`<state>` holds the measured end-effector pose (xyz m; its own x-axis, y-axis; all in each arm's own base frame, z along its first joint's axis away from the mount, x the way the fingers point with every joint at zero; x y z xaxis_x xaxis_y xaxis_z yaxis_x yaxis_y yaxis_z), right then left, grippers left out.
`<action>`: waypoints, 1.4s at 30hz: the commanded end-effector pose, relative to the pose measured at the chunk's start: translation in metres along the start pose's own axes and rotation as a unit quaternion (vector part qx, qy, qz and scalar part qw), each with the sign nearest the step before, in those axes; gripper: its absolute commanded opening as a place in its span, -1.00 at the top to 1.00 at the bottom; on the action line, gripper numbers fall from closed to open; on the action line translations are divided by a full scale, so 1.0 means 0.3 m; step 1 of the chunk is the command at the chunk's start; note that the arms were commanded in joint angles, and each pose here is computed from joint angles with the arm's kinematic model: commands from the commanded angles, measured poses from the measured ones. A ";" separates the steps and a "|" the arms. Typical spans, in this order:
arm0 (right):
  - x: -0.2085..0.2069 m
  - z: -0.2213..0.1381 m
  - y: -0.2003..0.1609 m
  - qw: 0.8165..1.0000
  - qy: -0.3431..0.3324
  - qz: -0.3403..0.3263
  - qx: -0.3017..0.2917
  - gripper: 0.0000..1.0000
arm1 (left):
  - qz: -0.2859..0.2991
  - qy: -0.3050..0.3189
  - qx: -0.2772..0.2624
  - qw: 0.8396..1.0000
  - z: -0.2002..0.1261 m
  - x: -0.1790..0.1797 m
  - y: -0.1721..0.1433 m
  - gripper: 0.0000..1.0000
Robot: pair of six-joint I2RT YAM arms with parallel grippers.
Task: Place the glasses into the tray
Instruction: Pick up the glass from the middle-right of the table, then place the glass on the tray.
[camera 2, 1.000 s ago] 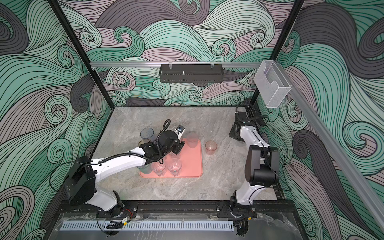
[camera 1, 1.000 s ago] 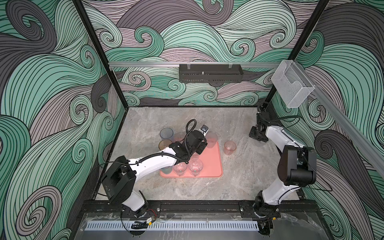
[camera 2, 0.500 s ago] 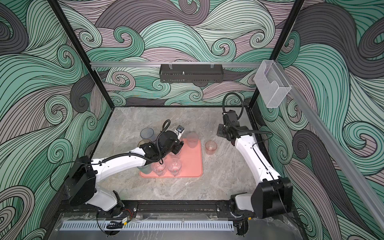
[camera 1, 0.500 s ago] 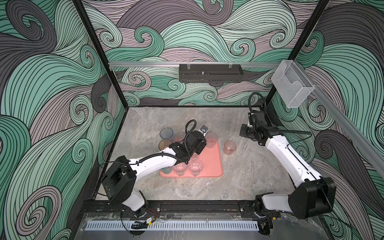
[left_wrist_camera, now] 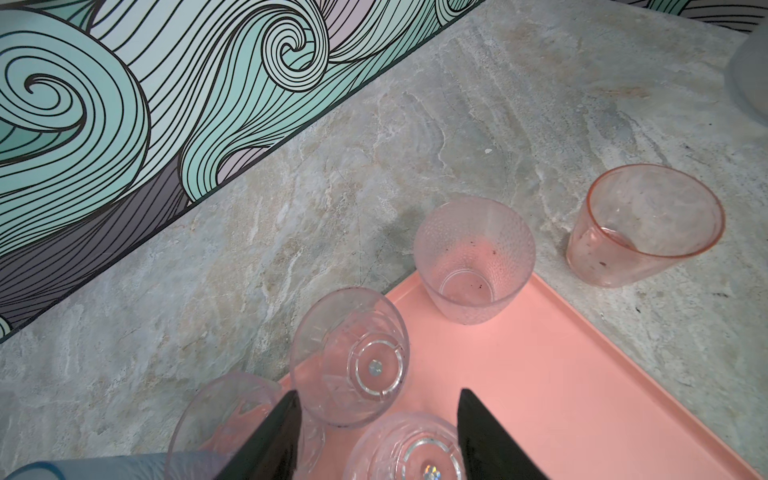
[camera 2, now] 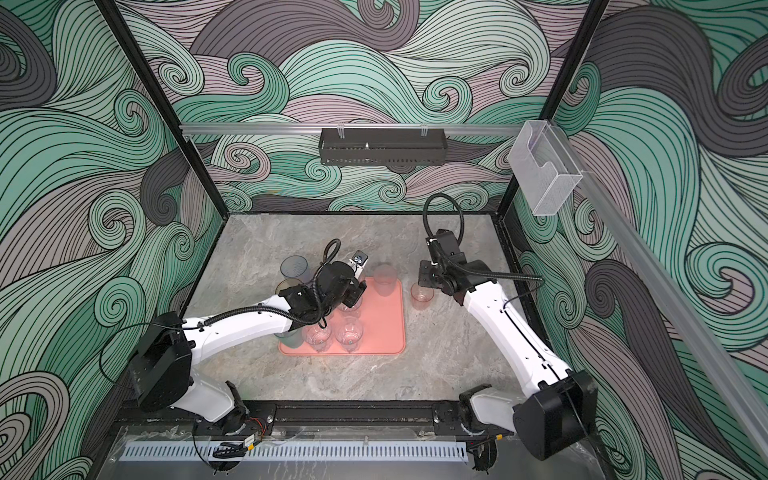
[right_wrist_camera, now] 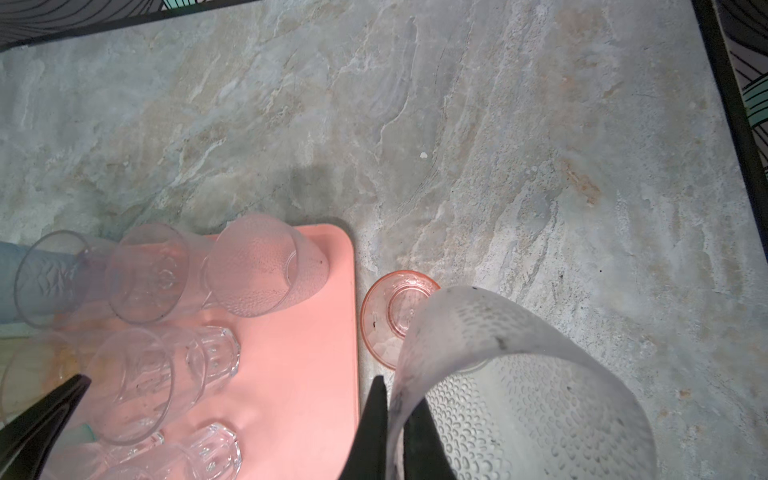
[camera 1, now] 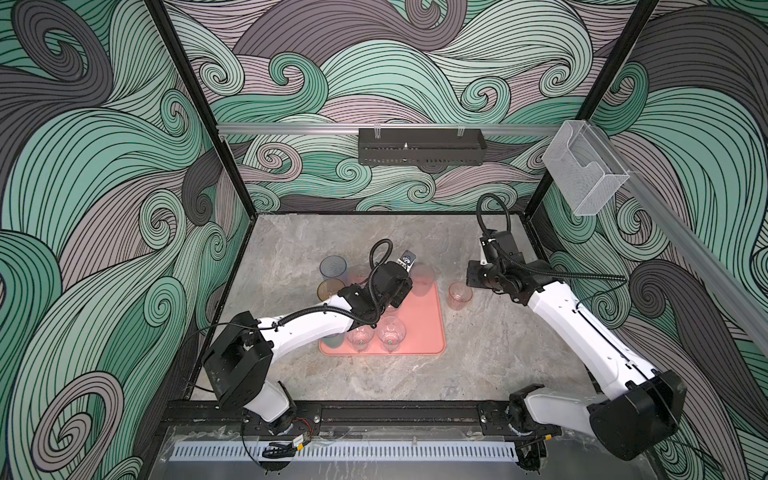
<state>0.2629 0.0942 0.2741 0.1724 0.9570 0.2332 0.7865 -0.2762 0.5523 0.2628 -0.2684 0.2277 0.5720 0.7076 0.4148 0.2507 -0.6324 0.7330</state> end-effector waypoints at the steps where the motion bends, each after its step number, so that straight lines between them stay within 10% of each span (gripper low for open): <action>1: -0.002 -0.014 -0.025 1.000 0.003 0.007 0.008 1.00 | 0.002 0.011 -0.006 1.000 0.004 -0.001 0.003 -0.25; 24: 0.119 -0.041 -0.121 0.998 0.029 -0.042 0.025 1.00 | -0.031 0.027 -0.007 0.999 -0.144 0.102 0.059 -0.25; 42: 0.303 0.005 -0.287 0.987 0.065 -0.130 0.064 1.00 | -0.107 0.042 -0.012 0.993 -0.281 0.160 -0.127 -0.24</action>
<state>0.2103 0.1930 0.2515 -0.1051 0.9723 0.2090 0.8684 -0.0127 0.4957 0.2147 -0.1881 0.2571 0.4752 0.8230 0.3111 0.3434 -0.4990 0.7956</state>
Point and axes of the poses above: each gripper's point midway between its finger pads, its own z axis out along the fingers, its own x axis along the line the jaws close on, y = z × x, the point moved 9 cm from there along -z, back along the fingers, and after that the axes turned 12 degrees about z, right-handed, at the moved point
